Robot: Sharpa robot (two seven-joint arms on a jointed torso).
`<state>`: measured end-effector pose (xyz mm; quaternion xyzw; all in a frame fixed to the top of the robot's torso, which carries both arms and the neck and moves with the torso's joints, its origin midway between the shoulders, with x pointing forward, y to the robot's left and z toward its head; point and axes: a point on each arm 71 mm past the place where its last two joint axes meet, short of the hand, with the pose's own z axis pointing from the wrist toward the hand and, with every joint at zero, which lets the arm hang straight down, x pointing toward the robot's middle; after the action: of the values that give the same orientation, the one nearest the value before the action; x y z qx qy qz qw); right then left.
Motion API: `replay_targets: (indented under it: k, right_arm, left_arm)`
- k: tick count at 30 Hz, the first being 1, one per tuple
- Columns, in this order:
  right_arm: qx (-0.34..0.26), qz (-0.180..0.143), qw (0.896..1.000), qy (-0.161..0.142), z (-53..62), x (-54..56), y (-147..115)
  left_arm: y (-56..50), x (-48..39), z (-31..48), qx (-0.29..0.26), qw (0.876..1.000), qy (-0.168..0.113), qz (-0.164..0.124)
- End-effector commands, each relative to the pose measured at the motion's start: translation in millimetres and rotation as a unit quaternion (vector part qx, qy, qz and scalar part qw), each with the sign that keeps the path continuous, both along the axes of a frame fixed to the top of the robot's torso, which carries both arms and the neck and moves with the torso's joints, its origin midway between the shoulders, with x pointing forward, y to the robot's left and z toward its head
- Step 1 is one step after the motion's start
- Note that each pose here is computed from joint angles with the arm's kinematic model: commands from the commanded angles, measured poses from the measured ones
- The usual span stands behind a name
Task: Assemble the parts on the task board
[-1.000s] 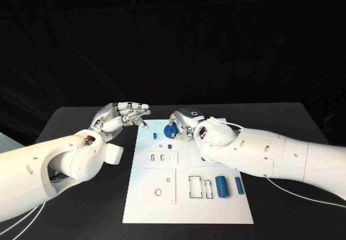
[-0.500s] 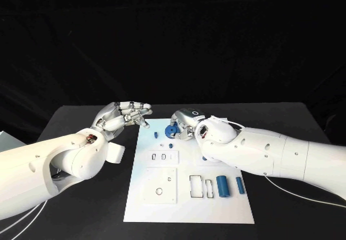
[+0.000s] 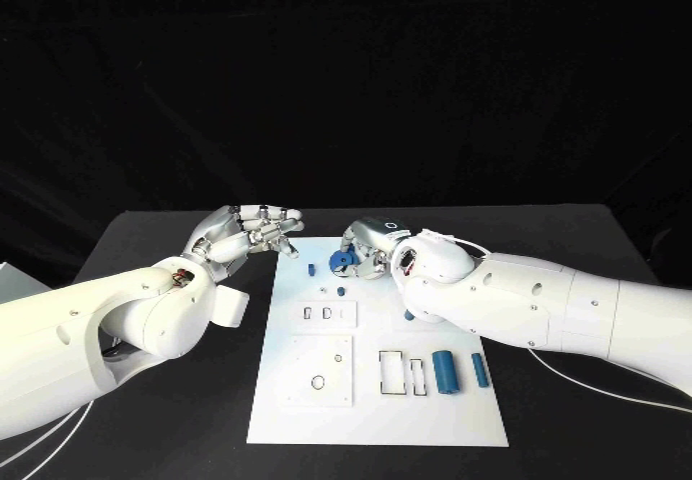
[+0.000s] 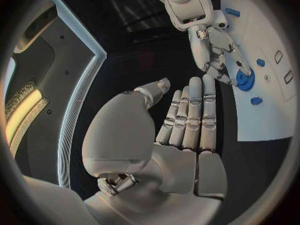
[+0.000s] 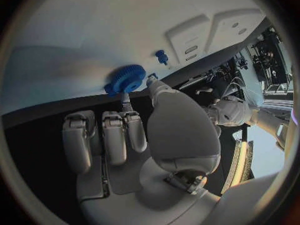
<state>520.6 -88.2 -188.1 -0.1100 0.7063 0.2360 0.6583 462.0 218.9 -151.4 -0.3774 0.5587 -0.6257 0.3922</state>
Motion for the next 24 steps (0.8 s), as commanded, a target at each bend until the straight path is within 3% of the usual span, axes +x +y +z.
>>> replay_targets:
  k: [1,15,24]
  right_arm:
    - [-0.021,0.005,0.999,0.03,-9.5,-2.5,-1.0]
    - [-0.021,-0.001,0.999,0.025,-8.9,-5.0,-10.3]
    - [-0.003,-0.011,1.0,0.003,-3.8,-9.5,-24.3]
  left_arm:
    - [-1.2,0.1,1.4,0.002,1.0,-0.002,-0.002]
    - [-0.5,0.4,1.2,0.003,1.0,-0.001,-0.002]
    - [0.3,0.6,1.1,0.003,1.0,-0.002,-0.002]
